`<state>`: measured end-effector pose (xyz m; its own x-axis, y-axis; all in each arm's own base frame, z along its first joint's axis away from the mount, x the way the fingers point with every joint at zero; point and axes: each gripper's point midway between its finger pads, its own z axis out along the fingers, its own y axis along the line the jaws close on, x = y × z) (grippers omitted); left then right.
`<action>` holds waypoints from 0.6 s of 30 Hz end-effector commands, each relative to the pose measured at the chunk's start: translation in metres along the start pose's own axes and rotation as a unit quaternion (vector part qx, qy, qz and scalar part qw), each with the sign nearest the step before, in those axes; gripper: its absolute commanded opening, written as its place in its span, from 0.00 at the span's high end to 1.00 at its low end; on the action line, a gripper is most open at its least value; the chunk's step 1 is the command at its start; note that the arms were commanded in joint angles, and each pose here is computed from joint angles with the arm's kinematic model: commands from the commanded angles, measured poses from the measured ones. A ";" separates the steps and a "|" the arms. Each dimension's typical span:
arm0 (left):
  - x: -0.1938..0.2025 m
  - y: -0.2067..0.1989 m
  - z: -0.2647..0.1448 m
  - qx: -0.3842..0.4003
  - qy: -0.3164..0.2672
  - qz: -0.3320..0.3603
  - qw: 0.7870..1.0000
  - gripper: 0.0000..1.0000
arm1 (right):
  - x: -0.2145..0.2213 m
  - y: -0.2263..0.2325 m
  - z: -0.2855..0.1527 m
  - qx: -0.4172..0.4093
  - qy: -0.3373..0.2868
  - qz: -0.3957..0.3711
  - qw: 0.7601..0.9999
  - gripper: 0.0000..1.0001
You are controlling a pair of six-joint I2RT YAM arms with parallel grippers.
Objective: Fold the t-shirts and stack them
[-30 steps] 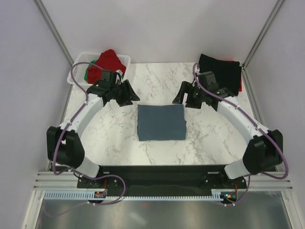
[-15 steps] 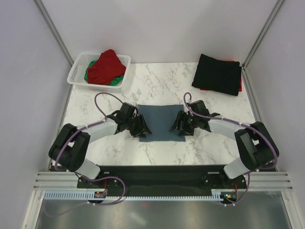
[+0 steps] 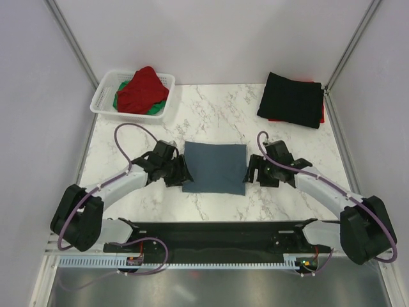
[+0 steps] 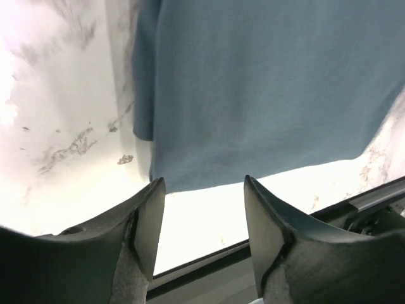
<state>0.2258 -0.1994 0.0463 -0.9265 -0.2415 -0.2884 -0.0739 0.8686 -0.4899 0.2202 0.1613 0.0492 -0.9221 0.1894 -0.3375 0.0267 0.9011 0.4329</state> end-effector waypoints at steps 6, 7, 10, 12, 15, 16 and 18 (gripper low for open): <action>-0.064 -0.034 -0.076 -0.036 -0.075 0.115 0.990 0.31 | -0.066 0.016 -0.027 0.014 -0.071 -0.034 0.997 0.02; -0.064 -0.038 -0.085 -0.033 -0.074 0.118 0.990 0.31 | -0.072 0.013 -0.018 0.006 -0.064 -0.025 0.998 0.02; -0.059 -0.043 -0.105 -0.015 -0.081 0.126 0.989 0.32 | -0.085 0.010 0.001 -0.020 -0.053 -0.009 0.998 0.02; -0.053 -0.040 -0.116 -0.012 -0.084 0.128 0.988 0.32 | -0.093 0.006 0.017 -0.028 -0.042 0.000 0.999 0.03; -0.040 -0.028 -0.135 -0.020 -0.093 0.132 0.987 0.32 | -0.105 0.011 0.038 -0.058 -0.031 0.000 0.998 0.05; -0.037 -0.024 -0.139 -0.021 -0.096 0.133 0.986 0.32 | -0.110 0.012 0.043 -0.064 -0.034 -0.003 0.997 0.06; -0.028 -0.017 -0.150 -0.021 -0.103 0.135 0.985 0.32 | -0.110 0.009 0.059 -0.067 -0.017 0.000 0.998 0.09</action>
<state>0.2202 -0.1650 0.1914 -0.8170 -0.1321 -0.5613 0.1319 0.9048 -0.4049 0.3165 0.1535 0.0362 -0.9201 0.2412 -0.3085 0.0694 0.8758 0.4776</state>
